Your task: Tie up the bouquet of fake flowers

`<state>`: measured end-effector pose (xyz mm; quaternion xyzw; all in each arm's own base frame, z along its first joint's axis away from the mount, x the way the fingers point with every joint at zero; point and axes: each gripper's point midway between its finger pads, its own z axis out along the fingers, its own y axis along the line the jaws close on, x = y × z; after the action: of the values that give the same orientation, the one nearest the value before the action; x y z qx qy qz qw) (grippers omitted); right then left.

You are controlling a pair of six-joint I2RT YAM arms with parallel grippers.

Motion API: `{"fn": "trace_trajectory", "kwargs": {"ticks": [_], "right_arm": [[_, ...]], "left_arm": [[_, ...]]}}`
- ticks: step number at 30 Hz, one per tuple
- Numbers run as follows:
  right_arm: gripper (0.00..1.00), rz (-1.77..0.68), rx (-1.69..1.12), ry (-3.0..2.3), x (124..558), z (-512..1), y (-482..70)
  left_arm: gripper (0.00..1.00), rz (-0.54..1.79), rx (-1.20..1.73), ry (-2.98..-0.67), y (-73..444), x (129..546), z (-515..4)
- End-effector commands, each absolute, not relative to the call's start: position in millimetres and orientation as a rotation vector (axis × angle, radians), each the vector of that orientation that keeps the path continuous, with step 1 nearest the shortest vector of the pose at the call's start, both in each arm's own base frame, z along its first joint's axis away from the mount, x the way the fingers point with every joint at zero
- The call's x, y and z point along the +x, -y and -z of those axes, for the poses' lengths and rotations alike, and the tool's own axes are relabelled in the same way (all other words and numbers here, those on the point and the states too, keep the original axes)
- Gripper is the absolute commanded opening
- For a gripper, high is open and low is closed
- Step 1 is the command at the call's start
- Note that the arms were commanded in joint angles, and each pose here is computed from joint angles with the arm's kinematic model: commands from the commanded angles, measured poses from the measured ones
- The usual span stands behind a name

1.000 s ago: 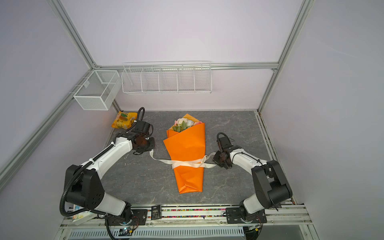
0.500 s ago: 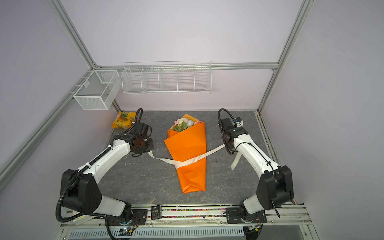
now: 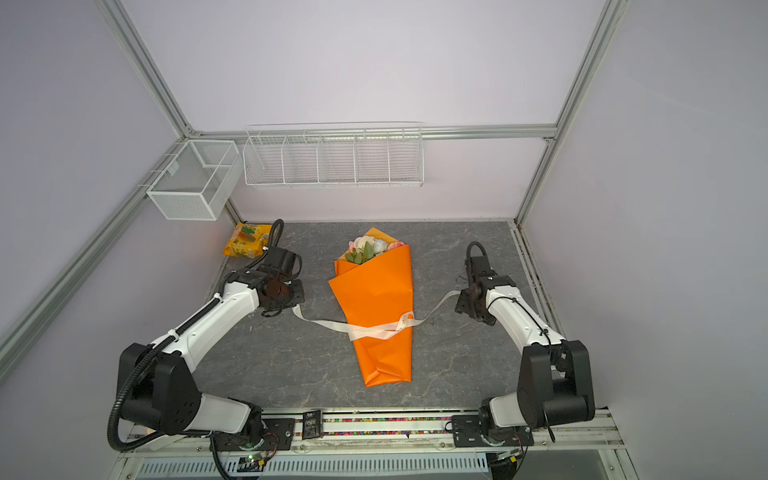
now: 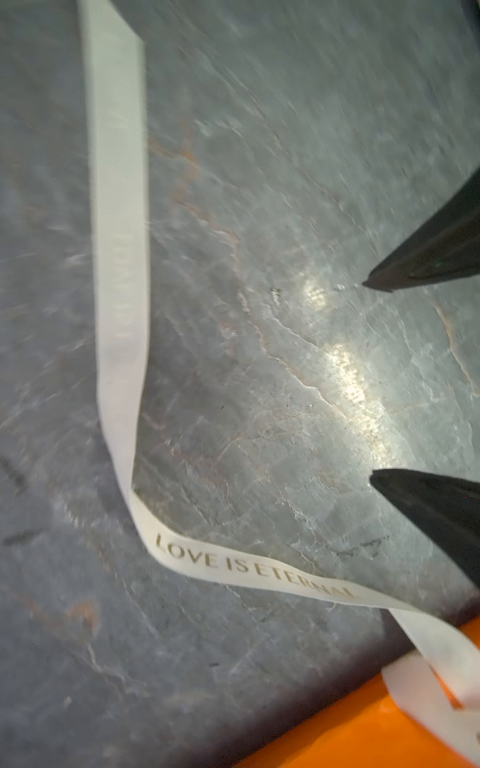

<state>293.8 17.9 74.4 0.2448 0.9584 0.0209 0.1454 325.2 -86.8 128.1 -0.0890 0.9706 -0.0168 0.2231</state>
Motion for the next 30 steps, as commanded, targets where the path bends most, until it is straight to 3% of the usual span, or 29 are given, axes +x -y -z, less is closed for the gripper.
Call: {"fn": "trace_trajectory", "kwargs": {"ticks": [1,8,16,19,21,23,24,25,26,30], "right_arm": [[0.73,-0.486,0.946,-2.66,312.3,-65.6,-48.7],[0.74,-0.685,1.015,-2.566,372.5,-65.4,-63.1],[0.75,-0.658,1.246,-2.486,410.1,-29.5,-52.2],[0.67,-0.652,1.31,-2.481,411.1,-17.1,-49.1],[0.52,-0.627,1.326,-2.477,409.5,-13.4,-46.4],[0.39,-0.621,1.337,-2.47,406.2,-9.8,-45.1],[0.32,-0.62,1.335,-2.47,404.7,-9.0,-45.1],[0.27,-0.62,1.335,-2.47,403.3,-8.9,-44.7],[0.23,-0.622,1.329,-2.468,402.3,-9.5,-44.9],[0.08,-0.634,1.288,-2.445,401.2,-17.9,-44.9]], "left_arm": [[0.0,0.076,-0.3,-2.664,84.1,320.8,-130.3],[0.0,0.156,-0.354,-2.665,92.8,321.1,-121.7],[0.0,0.125,-0.422,-2.67,86.1,317.2,-112.5],[0.01,0.091,-0.477,-2.683,79.9,313.5,-105.0],[0.22,0.068,-0.521,-2.693,75.3,311.5,-99.2],[0.23,0.067,-0.56,-2.715,72.4,308.1,-94.6],[0.3,0.064,-0.587,-2.715,70.7,306.3,-93.2],[0.46,0.078,-0.606,-2.714,71.3,304.2,-92.3],[0.54,0.087,-0.626,-2.715,71.6,302.3,-91.1],[0.62,0.163,-0.74,-2.724,76.3,289.6,-89.0]]}}
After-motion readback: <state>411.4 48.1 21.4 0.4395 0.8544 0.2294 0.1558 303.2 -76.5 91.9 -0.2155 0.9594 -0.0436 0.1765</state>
